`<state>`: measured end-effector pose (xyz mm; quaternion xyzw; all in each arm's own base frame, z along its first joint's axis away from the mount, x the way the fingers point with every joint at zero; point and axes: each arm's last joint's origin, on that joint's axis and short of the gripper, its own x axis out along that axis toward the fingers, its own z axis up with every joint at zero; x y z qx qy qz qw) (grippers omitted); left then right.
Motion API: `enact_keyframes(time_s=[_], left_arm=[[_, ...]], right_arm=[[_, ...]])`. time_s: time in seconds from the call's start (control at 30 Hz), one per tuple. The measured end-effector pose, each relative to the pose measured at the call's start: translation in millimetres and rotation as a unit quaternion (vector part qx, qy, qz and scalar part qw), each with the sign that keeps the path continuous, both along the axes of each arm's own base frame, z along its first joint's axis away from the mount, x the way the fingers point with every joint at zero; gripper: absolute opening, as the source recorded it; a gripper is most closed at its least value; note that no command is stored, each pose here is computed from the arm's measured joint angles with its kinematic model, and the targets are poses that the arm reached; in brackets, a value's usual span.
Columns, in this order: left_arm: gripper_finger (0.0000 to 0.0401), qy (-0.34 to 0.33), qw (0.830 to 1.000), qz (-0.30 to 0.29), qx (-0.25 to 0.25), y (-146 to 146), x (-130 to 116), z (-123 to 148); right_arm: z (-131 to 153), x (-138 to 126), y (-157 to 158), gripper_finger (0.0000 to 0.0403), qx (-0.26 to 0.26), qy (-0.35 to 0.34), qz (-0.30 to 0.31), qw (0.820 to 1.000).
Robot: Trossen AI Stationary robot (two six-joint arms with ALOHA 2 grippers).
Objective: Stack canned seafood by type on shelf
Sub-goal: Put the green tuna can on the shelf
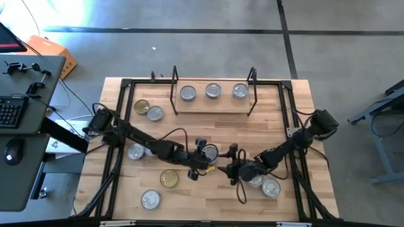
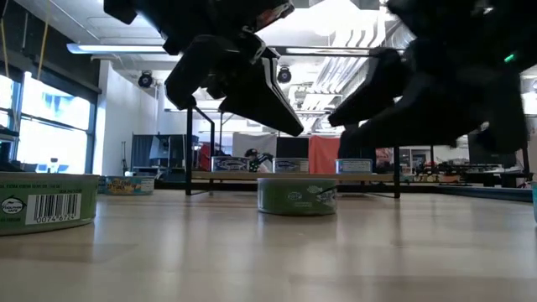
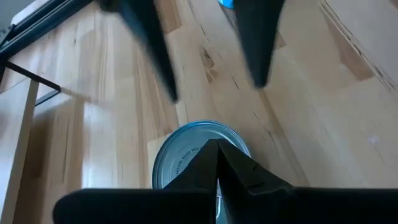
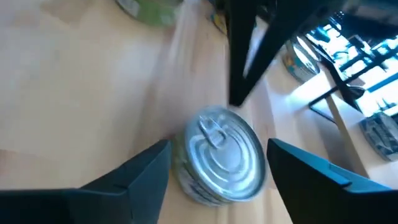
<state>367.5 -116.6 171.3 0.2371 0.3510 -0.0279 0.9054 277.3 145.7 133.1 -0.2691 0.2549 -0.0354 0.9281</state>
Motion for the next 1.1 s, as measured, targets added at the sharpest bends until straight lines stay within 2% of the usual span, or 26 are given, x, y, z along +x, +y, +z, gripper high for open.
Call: enact_keyframes(time_s=[0.2, 0.33, 0.4, 0.5, 0.63, 0.7, 0.83, 0.97, 1.1], left_arm=[[0.0001, 0.005, 1.000, -0.007, -0.007, -0.1, -0.2, -0.4], [0.0000, 0.025, 0.998, -0.036, -0.034, -0.5, 0.2, -5.1], [0.0005, 0.028, 0.997, -0.047, -0.047, -0.2, 3.4, -11.4], [0.0030, 0.016, 0.997, -0.045, -0.055, 2.6, 11.7, -22.9], [0.0084, 0.004, 0.999, -0.024, -0.048, 10.3, 21.3, -39.9], [0.0110, 0.007, 0.999, -0.010, -0.037, 13.5, 23.1, -46.6], [0.0136, 0.022, 0.999, -0.007, -0.028, 16.9, 23.5, -53.5], [0.0108, 0.033, 0.999, -0.006, -0.012, 15.2, 21.2, -54.8], [0.0034, 0.034, 0.999, -0.008, -0.010, 13.6, 20.5, -54.8]], right_arm=[[-21.6, 7.1, -11.3, 0.0263, -0.049, 0.047, 0.009, 0.998], [-18.4, 3.8, -7.5, 0.0263, -0.044, 0.019, -0.041, 0.998], [-11.4, -0.7, -1.3, 0.0263, -0.019, -0.015, -0.075, 0.997], [-2.6, -8.0, 9.1, 0.0263, 0.056, -0.065, -0.116, 0.990], [-0.4, -15.8, 23.1, 0.0263, 0.178, -0.109, -0.150, 0.966], [-2.8, -18.8, 28.2, 0.0263, 0.222, -0.117, -0.161, 0.955], [-12.5, -23.7, 36.4, 0.0263, 0.234, -0.110, -0.160, 0.953], [-23.6, -24.8, 38.6, 0.0263, 0.220, -0.097, -0.158, 0.958], [-33.1, -20.0, 41.3, 0.0263, 0.201, -0.086, -0.156, 0.963]])
